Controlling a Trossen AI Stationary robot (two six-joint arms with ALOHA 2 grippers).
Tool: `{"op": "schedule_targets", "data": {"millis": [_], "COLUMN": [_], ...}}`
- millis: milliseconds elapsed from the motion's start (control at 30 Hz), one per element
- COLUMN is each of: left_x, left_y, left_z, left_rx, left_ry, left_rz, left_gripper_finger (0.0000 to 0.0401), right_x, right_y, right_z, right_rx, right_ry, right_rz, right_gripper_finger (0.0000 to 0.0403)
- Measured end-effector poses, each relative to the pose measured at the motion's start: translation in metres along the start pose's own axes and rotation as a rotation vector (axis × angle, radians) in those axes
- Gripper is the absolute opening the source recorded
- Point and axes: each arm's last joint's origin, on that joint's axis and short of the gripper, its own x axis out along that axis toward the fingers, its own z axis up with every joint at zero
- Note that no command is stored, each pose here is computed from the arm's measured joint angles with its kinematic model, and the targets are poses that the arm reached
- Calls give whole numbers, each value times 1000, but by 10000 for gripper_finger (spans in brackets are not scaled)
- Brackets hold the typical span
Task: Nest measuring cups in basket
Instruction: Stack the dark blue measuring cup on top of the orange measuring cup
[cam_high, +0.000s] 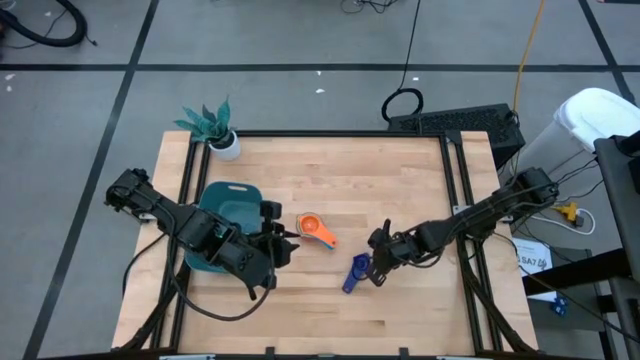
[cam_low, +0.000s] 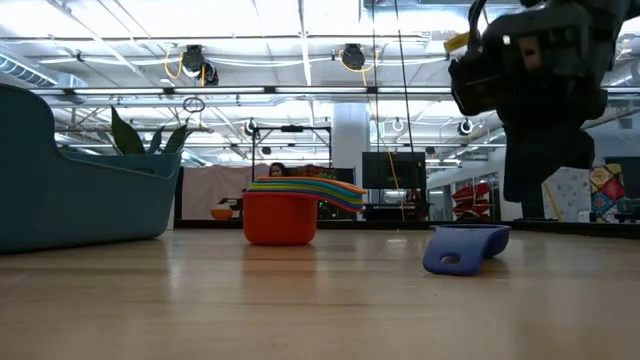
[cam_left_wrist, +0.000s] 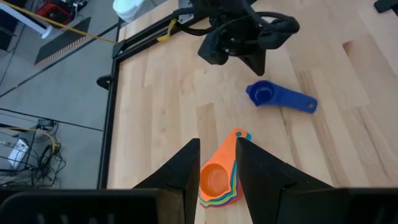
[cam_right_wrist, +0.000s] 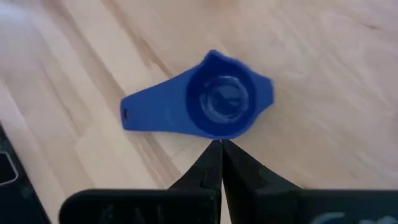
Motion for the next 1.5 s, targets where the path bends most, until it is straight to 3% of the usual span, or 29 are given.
{"op": "schedule_targets", "data": {"millis": [133,300,500,667,933,1500], "left_x": [0,0,0,0,0,0], "left_y": [0,0,0,0,0,-1], "left_z": [0,0,0,0,0,-1], "left_rx": [14,30,58,73,78,88], "left_ry": [1,1,1,1,3,5], "left_rz": [0,0,0,0,0,-1], "left_gripper_finger": [106,106,106,106,106,106], "right_x": [2,5,5,7,26,27], "right_y": [-9,-16,-10,-7,-12,-13], "right_z": [-1,-4,-2,-1,-3,16], "right_rx": [28,83,123,154,160,156], "right_ry": [1,8,1,-7,20,-40], "right_rz": [-65,-97,-24,-4,-72,-8], "right_gripper_finger": [14,69,150,190,192,189]}}
